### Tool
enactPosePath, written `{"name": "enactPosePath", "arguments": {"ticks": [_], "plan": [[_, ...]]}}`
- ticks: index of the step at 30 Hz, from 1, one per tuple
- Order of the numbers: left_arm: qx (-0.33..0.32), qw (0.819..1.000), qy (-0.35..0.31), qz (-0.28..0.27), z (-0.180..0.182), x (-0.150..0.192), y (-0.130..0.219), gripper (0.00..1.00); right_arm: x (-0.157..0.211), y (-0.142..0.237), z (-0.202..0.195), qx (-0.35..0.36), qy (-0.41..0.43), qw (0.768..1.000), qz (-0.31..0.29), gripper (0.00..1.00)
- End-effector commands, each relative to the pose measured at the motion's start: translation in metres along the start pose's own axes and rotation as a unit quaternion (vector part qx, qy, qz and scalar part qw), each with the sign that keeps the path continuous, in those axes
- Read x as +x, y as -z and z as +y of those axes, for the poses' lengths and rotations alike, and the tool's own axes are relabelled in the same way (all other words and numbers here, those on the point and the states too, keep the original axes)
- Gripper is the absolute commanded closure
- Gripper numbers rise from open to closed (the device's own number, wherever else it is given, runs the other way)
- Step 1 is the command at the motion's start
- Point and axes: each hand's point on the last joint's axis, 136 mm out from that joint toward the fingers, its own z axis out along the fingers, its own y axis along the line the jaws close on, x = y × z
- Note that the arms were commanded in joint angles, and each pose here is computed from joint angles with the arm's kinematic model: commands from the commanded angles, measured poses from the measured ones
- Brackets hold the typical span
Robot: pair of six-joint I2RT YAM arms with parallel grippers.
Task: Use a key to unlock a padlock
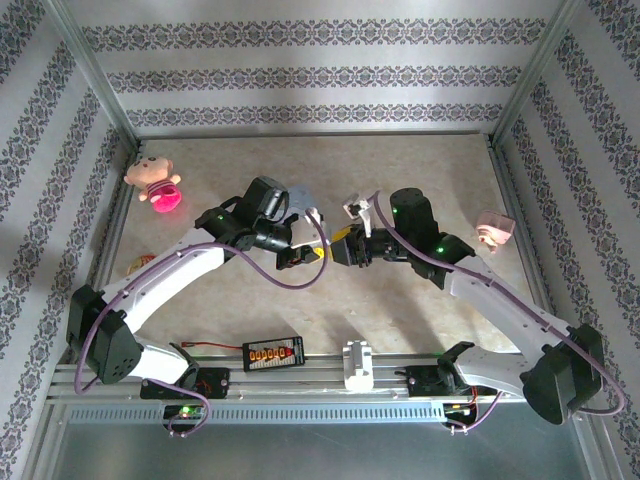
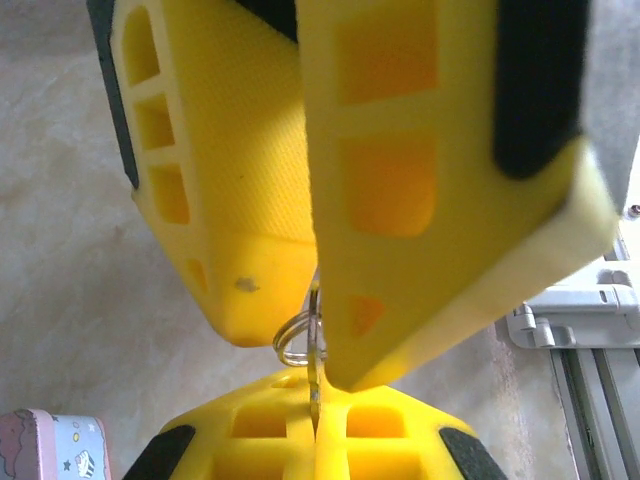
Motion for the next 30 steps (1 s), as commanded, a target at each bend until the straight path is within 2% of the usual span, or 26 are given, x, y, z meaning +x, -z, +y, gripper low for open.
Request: {"name": "enactPosePath", "arguments": {"ticks": [1, 7, 9, 15, 19, 20, 24, 27, 30], "plan": [[0.005, 1.0, -0.006, -0.017, -0.004, -0.004, 0.008, 1.0, 0.0, -0.003, 0.008, -0.022, 0.025, 0.999, -0.004, 0.75], [-0.002, 1.0, -0.004, -0.025, -0.003, -0.004, 0.012, 1.0, 0.0, 0.001, 0.003, 0.001, 0.029, 0.999, -0.012, 0.9], [-0.001, 0.999, -0.006, -0.032, -0.004, -0.006, 0.014, 1.0, 0.001, 0.0, 0.003, 0.0, 0.03, 0.999, -0.011, 0.99], [-0.019, 0.999, 0.002, -0.041, 0.002, -0.008, 0.015, 1.0, 0.001, 0.0, 0.001, 0.004, 0.031, 0.999, -0.015, 1.0], [-0.052, 0.996, 0.021, -0.062, 0.008, -0.011, 0.024, 0.59, -0.009, 0.008, -0.019, 0.055, 0.015, 0.997, -0.059, 1.0], [-0.064, 0.995, 0.027, -0.073, 0.011, -0.012, 0.027, 0.55, -0.013, 0.011, -0.025, 0.065, 0.006, 0.995, -0.073, 1.0], [-0.11, 0.982, 0.058, -0.144, 0.021, -0.024, 0.044, 0.45, -0.024, 0.024, -0.049, 0.103, -0.051, 0.985, -0.131, 1.0], [-0.138, 0.966, 0.1, -0.195, 0.031, -0.033, 0.054, 0.43, -0.032, 0.031, -0.056, 0.093, -0.084, 0.977, -0.175, 1.0], [-0.133, 0.947, 0.159, -0.245, 0.039, -0.043, 0.056, 0.44, -0.042, 0.039, -0.059, 0.062, -0.119, 0.966, -0.221, 1.0]]}}
